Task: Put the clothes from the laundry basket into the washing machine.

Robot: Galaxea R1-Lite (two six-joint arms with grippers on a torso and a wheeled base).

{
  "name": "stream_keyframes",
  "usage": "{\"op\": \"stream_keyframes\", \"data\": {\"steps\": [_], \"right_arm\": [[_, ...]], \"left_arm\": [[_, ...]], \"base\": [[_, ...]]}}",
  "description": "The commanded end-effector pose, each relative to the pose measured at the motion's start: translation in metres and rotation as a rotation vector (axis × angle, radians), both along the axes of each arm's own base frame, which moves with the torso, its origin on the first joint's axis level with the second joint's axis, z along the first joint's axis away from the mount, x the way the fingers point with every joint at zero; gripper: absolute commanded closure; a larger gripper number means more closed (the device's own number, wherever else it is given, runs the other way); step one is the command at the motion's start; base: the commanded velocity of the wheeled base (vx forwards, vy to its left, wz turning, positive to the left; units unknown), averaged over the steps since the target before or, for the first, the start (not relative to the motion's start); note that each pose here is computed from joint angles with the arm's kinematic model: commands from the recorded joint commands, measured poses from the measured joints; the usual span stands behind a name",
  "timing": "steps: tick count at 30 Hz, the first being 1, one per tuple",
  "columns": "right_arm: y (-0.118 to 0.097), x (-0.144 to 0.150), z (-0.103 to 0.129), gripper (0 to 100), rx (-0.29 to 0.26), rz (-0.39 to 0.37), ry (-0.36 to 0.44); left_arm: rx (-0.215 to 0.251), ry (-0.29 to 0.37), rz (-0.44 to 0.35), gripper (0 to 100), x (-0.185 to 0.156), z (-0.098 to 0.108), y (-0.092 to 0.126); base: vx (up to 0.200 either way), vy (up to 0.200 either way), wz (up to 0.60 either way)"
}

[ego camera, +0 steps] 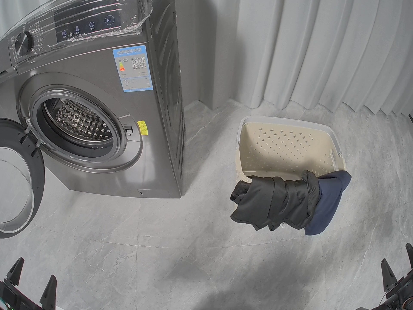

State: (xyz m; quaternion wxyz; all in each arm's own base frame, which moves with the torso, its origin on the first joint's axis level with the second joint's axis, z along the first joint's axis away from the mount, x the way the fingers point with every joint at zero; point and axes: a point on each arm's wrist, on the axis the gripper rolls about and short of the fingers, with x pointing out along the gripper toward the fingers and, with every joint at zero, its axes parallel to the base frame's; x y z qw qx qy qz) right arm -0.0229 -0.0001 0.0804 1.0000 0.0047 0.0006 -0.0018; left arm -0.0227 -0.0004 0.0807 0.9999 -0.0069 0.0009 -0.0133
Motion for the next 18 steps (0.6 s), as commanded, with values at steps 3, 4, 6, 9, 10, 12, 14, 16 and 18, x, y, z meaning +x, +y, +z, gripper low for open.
{"op": "stream_keyframes", "data": {"steps": [3, 4, 6, 9, 10, 12, 14, 16, 18], "right_arm": [[0.0, 0.0001, -0.0053, 0, 0.0, 0.001, 0.003], [0.0, 0.0001, -0.0052, 0, 0.0, 0.002, 0.002], [0.0, 0.0001, -0.0052, 0, 0.0, 0.001, 0.002], [0.0, 0.0001, -0.0053, 0, 0.0, 0.001, 0.003], [0.0, 0.0001, -0.0052, 0, 0.0, 0.001, 0.002], [0.0, 0.0001, -0.0052, 0, 0.0, 0.001, 0.002], [0.0, 0.0001, -0.0052, 0, 0.0, 0.001, 0.002], [0.0, 0.0001, -0.0053, 0, 0.0, 0.001, 0.003], [0.0, 0.0001, -0.0052, 0, 0.0, 0.001, 0.002]], "left_arm": [[0.0, 0.001, -0.001, 0, 0.0, -0.0048, 0.0], [0.0, 0.001, -0.001, 0, 0.0, -0.0048, 0.0], [0.0, 0.001, -0.001, 0, 0.0, -0.0048, 0.0], [0.0, 0.001, -0.001, 0, 0.0, -0.0048, 0.0], [0.0, 0.0, 0.001, 0, 0.0, -0.0047, 0.0], [0.0, 0.0, 0.001, 0, 0.0, -0.0047, 0.0], [0.0, 0.0, 0.001, 0, 0.0, -0.0047, 0.0], [0.0, 0.0, 0.001, 0, 0.0, -0.0047, 0.0], [0.0, 0.0, 0.001, 0, 0.0, -0.0047, 0.0]], "base": [[0.0, -0.2, 0.0], [0.0, -0.2, 0.0], [0.0, -0.2, 0.0], [0.0, 0.0, 0.0], [0.0, 0.0, 0.0], [0.0, 0.0, 0.0], [0.0, 0.0, 0.0], [0.0, 0.0, 0.0], [0.0, 0.0, 0.0]]}}
